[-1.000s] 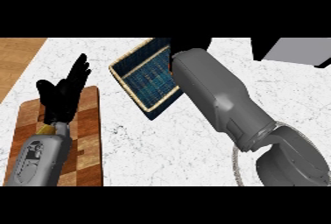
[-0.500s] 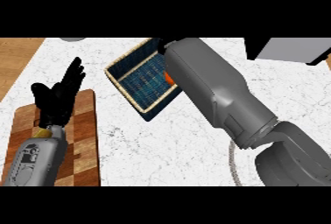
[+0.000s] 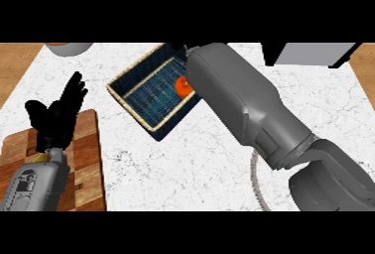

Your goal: Pick the squash from the placemat and place it in the basket

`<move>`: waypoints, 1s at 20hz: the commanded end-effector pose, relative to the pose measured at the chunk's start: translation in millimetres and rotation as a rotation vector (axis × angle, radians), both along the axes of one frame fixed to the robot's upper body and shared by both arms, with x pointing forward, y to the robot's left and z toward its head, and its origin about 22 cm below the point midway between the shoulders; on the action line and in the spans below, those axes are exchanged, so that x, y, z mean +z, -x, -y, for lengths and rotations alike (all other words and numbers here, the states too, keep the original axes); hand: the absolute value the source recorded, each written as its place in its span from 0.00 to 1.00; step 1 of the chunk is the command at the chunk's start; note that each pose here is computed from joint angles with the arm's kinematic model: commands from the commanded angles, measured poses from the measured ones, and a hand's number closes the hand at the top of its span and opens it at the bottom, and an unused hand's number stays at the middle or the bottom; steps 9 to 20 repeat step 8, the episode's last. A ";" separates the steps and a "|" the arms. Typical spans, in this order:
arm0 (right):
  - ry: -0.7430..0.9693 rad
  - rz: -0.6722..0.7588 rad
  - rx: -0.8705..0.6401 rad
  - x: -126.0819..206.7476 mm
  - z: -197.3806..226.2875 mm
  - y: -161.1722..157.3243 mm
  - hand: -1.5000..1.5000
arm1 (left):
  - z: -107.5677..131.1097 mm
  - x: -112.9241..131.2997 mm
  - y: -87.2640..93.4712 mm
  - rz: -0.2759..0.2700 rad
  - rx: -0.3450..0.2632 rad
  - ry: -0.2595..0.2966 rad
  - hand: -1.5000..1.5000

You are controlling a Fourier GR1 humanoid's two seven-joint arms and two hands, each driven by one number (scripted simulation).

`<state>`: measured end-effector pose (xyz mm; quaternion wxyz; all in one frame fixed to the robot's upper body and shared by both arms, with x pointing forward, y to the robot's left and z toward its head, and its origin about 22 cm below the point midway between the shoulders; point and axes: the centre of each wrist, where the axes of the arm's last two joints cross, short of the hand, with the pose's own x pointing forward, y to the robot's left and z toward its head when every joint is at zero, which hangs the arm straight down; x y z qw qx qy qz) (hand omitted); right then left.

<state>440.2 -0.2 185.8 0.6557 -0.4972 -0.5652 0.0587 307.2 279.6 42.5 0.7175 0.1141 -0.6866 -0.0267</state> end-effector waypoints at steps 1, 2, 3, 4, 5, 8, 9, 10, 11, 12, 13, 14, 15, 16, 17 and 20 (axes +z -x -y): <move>-0.230 0.040 -0.108 -0.4 -9.4 7.8 0.00 | -7.7 2.0 6.4 -0.010 0.029 -0.003 0.50; -0.223 0.034 -0.096 -12.1 -7.8 10.7 0.00 | 1.2 1.5 1.2 -0.012 0.036 -0.019 0.50; -0.235 0.019 -0.081 -14.4 -10.3 14.6 0.00 | -18.7 -9.2 5.4 -0.028 0.037 -0.005 0.50; -0.222 0.035 -0.072 -18.8 -9.8 15.9 0.00 | -12.7 -12.7 12.0 -0.021 0.055 -0.002 0.50; -0.236 0.038 -0.055 -11.9 -15.6 19.3 0.00 | -29.7 1.3 14.6 -0.013 0.039 -0.002 0.50; -0.246 0.062 -0.031 -35.1 -11.2 26.9 0.00 | -22.2 -8.3 15.7 -0.034 0.065 -0.005 0.50; -0.246 0.062 -0.031 -35.1 -11.2 26.9 0.00 | -22.2 -8.3 15.7 -0.034 0.065 -0.005 0.50; -0.246 0.062 -0.031 -35.1 -11.2 26.9 0.00 | -22.2 -8.3 15.7 -0.034 0.065 -0.005 0.50; -0.246 0.062 -0.031 -35.1 -11.2 26.9 0.00 | -22.2 -8.3 15.7 -0.034 0.065 -0.005 0.50; -0.246 0.062 -0.031 -35.1 -11.2 26.9 0.00 | -22.2 -8.3 15.7 -0.034 0.065 -0.005 0.50; -0.246 0.062 -0.031 -35.1 -11.2 26.9 0.00 | -22.2 -8.3 15.7 -0.034 0.065 -0.005 0.50; -0.246 0.062 -0.031 -35.1 -11.2 26.9 0.00 | -22.2 -8.3 15.7 -0.034 0.065 -0.005 0.50; -0.246 0.062 -0.031 -35.1 -11.2 26.9 0.00 | -22.2 -8.3 15.7 -0.034 0.065 -0.005 0.50; -0.246 0.062 -0.031 -35.1 -11.2 26.9 0.00 | -22.2 -8.3 15.7 -0.034 0.065 -0.005 0.50; -0.246 0.062 -0.031 -35.1 -11.2 26.9 0.00 | -22.2 -8.3 15.7 -0.034 0.065 -0.005 0.50; -0.246 0.062 -0.031 -35.1 -11.2 26.9 0.00 | -22.2 -8.3 15.7 -0.034 0.065 -0.005 0.50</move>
